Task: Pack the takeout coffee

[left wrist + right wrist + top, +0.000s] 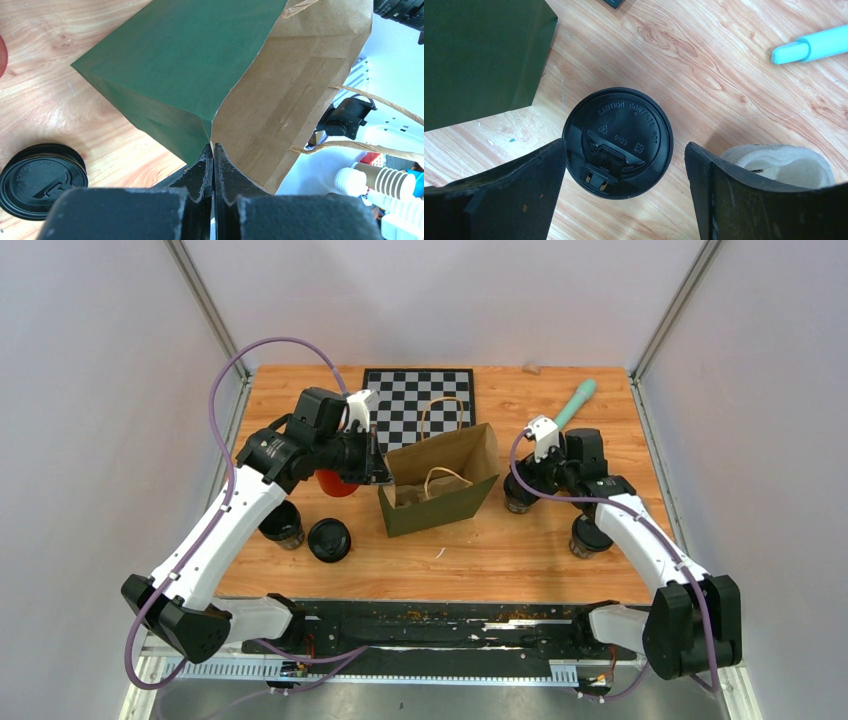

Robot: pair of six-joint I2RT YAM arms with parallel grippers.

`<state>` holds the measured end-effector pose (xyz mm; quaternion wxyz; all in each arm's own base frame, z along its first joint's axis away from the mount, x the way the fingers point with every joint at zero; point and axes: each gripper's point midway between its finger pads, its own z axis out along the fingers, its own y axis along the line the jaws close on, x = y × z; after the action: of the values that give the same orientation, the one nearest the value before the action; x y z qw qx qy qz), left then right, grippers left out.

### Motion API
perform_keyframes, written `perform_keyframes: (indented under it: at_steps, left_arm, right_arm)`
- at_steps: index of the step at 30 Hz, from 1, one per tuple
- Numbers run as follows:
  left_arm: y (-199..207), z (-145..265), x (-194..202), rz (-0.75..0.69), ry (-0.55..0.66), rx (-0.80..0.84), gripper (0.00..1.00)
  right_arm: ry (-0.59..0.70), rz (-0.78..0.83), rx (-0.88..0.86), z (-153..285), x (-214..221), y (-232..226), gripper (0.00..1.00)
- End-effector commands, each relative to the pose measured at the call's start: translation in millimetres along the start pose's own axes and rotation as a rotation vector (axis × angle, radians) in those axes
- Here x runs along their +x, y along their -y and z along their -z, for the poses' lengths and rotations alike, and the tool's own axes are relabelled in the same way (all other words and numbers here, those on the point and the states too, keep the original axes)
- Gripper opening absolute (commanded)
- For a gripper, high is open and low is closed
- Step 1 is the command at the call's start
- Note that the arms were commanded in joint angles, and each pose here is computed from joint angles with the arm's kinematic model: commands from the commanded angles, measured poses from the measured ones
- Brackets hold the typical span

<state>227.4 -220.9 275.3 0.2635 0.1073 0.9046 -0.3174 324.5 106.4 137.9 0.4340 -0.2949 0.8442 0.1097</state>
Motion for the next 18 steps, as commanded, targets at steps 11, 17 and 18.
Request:
perform_keyframes:
  at_steps: [11, 17, 18]
  left_arm:
    - [5.7, 10.8, -10.0, -0.036, 0.048, 0.011, 0.03]
    - [5.5, 11.4, -11.2, -0.037, 0.051, 0.006, 0.03]
    - [5.5, 11.2, -11.7, -0.035, 0.051, 0.007, 0.03]
  right_arm:
    - [0.009, 0.009, -0.047, -15.3, -15.1, -9.7, 0.88]
    - [0.052, 0.021, -0.033, -3.8, -34.8, -6.8, 0.88]
    - [0.057, 0.024, -0.034, -2.4, -38.0, -6.4, 0.88]
